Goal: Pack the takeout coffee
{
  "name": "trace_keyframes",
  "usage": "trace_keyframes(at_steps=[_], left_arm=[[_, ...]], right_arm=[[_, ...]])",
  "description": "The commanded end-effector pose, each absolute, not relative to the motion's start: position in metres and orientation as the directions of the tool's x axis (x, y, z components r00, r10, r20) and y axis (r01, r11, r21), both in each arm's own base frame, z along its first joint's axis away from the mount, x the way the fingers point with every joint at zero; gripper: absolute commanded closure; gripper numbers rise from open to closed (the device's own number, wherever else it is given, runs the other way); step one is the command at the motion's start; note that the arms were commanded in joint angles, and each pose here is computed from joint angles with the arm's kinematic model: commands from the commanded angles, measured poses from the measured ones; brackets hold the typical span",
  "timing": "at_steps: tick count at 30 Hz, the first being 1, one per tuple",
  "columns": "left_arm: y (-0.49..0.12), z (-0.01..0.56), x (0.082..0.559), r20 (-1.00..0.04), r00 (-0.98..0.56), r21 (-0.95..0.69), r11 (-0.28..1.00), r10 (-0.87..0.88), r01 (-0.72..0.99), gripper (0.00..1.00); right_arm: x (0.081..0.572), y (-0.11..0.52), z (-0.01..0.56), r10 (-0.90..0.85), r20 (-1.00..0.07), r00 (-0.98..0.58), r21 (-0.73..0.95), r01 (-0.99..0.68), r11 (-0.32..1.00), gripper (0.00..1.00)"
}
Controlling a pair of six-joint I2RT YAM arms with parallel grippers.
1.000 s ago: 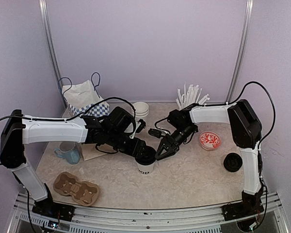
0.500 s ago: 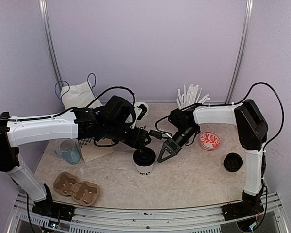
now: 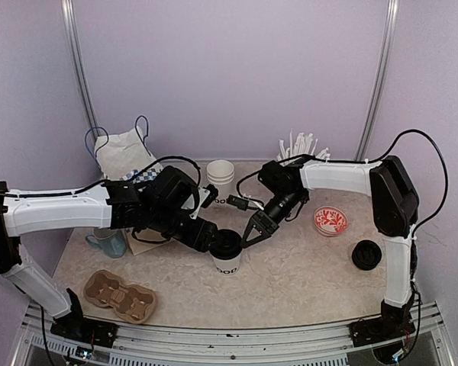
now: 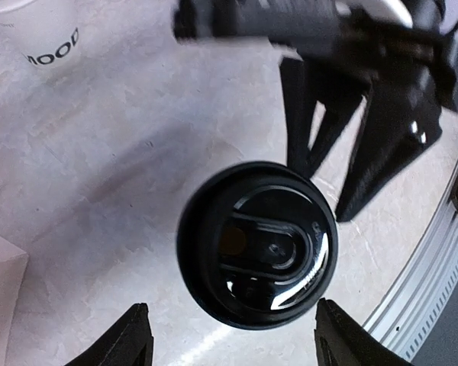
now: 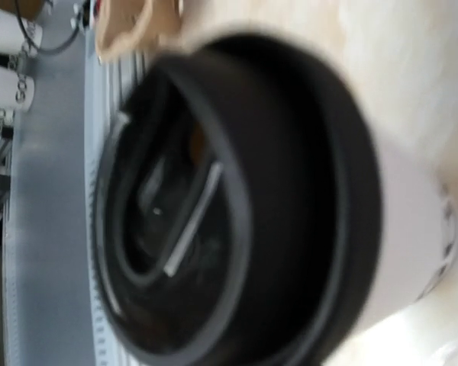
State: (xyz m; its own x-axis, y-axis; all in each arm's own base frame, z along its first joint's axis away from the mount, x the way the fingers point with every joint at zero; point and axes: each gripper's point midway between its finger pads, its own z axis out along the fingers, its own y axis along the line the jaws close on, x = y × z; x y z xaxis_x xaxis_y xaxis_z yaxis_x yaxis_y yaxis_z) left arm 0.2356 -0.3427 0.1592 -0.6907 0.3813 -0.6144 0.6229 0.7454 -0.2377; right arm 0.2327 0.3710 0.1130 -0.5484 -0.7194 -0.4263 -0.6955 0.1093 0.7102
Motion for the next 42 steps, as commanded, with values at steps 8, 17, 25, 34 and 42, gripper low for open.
trace_keyframes(at_steps=[8, 17, 25, 34, 42], left_arm=[[-0.348, 0.154, 0.215, -0.597, -0.69, -0.262, 0.713, 0.41, 0.651, 0.28], [-0.33, 0.158, 0.25, -0.561, -0.803, -0.405, 0.78, 0.199, 0.476, 0.43], [-0.335, 0.138, 0.24, -0.465, -0.871, -0.494, 0.771, 0.156, 0.402, 0.59], [-0.334, 0.128, 0.241, -0.456, -0.879, -0.494, 0.782, 0.138, 0.379, 0.61], [-0.336, 0.121, 0.25, -0.461, -0.878, -0.49, 0.788, 0.127, 0.371, 0.62]], right_arm=[[0.297, 0.355, 0.138, -0.614, -0.526, -0.589, 0.655, -0.741, 0.149, 0.61], [0.276, 0.334, 0.153, -0.557, -0.623, -0.549, 0.551, -0.814, 0.186, 0.61], [0.276, 0.347, 0.136, -0.571, -0.536, -0.622, 0.667, -0.727, 0.166, 0.66], [0.258, 0.368, 0.129, -0.611, -0.473, -0.634, 0.746, -0.657, 0.105, 0.62], [0.254, 0.372, 0.126, -0.619, -0.466, -0.632, 0.756, -0.648, 0.092, 0.6]])
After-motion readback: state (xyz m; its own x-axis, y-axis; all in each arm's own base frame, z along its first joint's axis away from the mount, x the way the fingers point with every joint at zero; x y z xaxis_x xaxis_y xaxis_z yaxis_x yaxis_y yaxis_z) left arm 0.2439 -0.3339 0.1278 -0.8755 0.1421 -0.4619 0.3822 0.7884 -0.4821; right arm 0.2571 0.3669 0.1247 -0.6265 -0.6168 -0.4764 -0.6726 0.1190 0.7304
